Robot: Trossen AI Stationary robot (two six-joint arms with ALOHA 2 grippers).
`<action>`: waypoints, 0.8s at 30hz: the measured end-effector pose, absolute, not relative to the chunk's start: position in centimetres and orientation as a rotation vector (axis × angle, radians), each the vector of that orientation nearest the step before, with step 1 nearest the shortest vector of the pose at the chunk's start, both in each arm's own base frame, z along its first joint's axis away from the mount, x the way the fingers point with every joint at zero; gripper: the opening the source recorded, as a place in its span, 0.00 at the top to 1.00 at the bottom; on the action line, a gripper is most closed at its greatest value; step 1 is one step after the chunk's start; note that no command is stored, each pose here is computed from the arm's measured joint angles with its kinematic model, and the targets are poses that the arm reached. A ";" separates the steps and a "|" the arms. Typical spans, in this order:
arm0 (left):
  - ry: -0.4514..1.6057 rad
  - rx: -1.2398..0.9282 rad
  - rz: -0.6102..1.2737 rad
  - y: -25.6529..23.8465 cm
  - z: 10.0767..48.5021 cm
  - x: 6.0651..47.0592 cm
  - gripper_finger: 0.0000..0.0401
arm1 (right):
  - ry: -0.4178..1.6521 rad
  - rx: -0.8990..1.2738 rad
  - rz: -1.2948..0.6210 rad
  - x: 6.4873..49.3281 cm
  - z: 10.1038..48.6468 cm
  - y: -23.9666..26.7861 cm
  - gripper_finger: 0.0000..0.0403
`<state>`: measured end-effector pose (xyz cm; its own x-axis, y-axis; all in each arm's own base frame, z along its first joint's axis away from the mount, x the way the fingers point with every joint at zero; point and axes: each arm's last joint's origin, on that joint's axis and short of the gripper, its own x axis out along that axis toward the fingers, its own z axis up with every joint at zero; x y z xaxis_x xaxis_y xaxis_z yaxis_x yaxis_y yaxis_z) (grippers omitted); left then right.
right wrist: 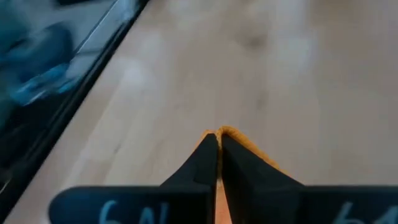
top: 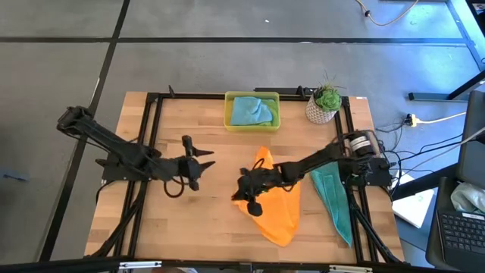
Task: Fold microfiber towels
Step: Fold the orange cloth
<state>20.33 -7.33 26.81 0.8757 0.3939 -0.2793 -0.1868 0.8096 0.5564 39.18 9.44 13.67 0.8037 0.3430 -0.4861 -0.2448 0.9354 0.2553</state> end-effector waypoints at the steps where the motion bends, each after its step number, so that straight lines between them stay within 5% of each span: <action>1: 0.389 0.541 0.324 -7.1 27.1 20.1 0.63 | 0.565 0.183 0.370 39.7 13.2 9.4 0.95; 9: 0.390 0.563 0.362 -5.9 27.7 19.9 0.63 | 0.442 0.015 0.724 43.7 13.2 10.8 0.98; 15: 0.432 0.552 0.365 -5.3 27.3 20.0 0.63 | 0.335 -0.030 0.674 47.1 14.8 11.4 0.96; 24: 0.422 0.494 0.338 -5.4 27.2 20.0 0.63 | 0.490 0.022 0.541 47.9 13.0 11.1 0.76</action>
<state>20.00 -5.37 27.20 0.8601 0.4083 -0.3058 -0.2088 0.8287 0.5193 47.92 11.11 13.03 0.7456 0.4990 -0.4416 -0.4886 0.8601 0.1468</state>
